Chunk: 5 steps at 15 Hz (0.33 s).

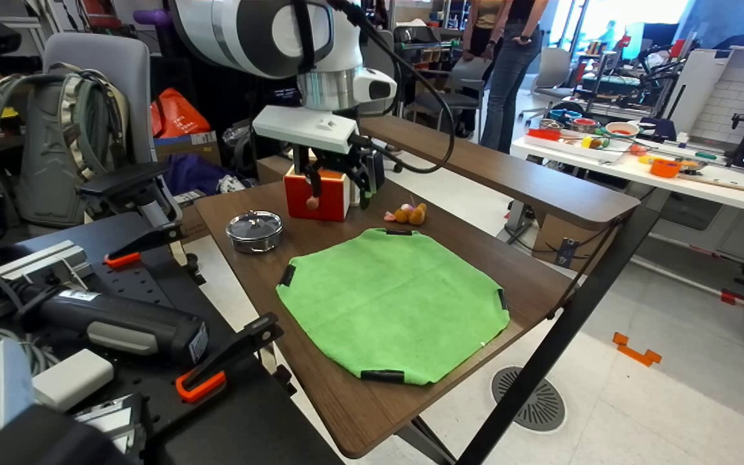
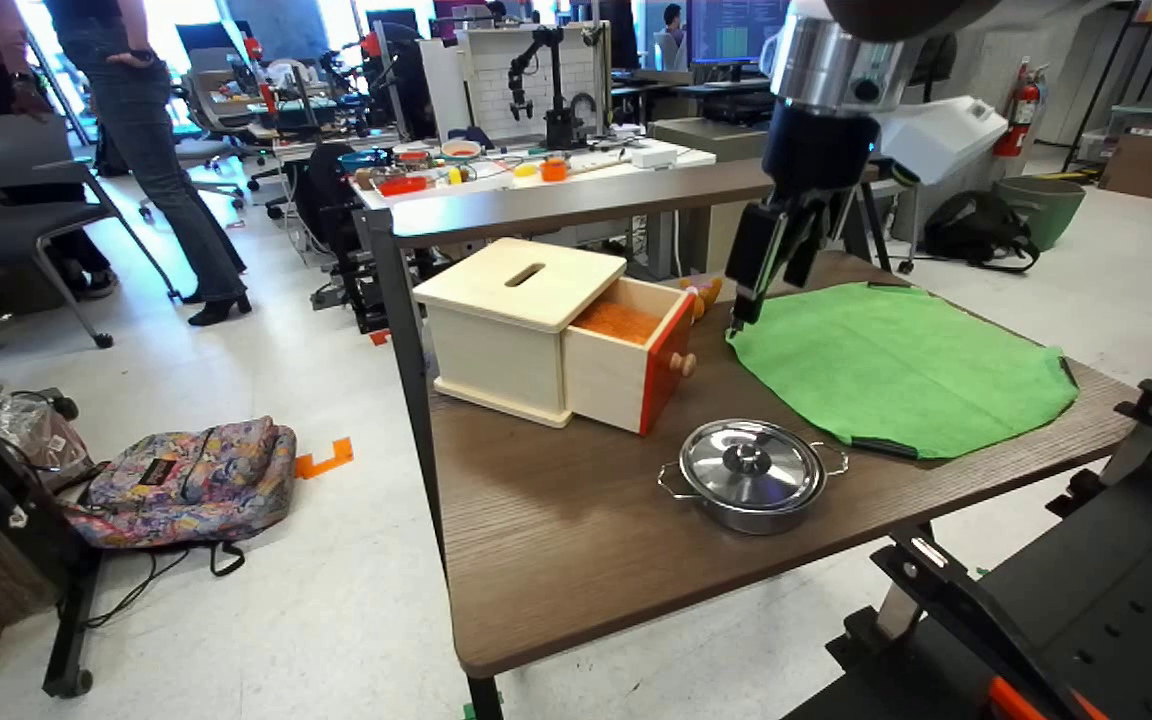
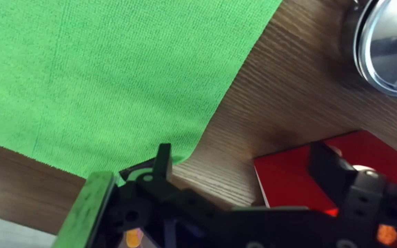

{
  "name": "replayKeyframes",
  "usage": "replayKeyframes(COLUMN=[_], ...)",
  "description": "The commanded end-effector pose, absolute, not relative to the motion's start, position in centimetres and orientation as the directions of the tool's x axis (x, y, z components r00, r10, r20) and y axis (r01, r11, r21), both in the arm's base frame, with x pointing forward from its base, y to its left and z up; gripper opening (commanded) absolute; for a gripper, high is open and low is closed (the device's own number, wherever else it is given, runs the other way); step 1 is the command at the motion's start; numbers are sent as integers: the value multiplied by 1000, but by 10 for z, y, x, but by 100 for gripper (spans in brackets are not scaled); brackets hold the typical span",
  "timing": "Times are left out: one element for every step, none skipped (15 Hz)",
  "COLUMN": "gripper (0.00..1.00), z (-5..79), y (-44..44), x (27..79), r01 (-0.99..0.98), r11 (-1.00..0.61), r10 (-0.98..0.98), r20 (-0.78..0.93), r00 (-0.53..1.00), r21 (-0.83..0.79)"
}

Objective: Pull open the red drawer

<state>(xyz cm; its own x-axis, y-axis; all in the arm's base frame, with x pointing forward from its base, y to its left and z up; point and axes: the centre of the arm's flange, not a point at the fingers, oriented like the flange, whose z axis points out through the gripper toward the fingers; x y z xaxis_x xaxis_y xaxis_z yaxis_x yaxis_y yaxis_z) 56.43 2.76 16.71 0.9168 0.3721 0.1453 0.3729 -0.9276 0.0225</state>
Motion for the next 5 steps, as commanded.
replayKeyframes(gripper=[100,100,100,100,100], z=[179,188,193,195,194], y=[26,25,24,23,23], x=[563,562,560,558,557], r01=[369,367,365,364,365], r11=[-929,-930,-930,-931,-931], r10=[369,367,365,365,365], r20=[152,153,153,153,150], r00=[917,918,918,918,919], r21=[27,30,32,32,31])
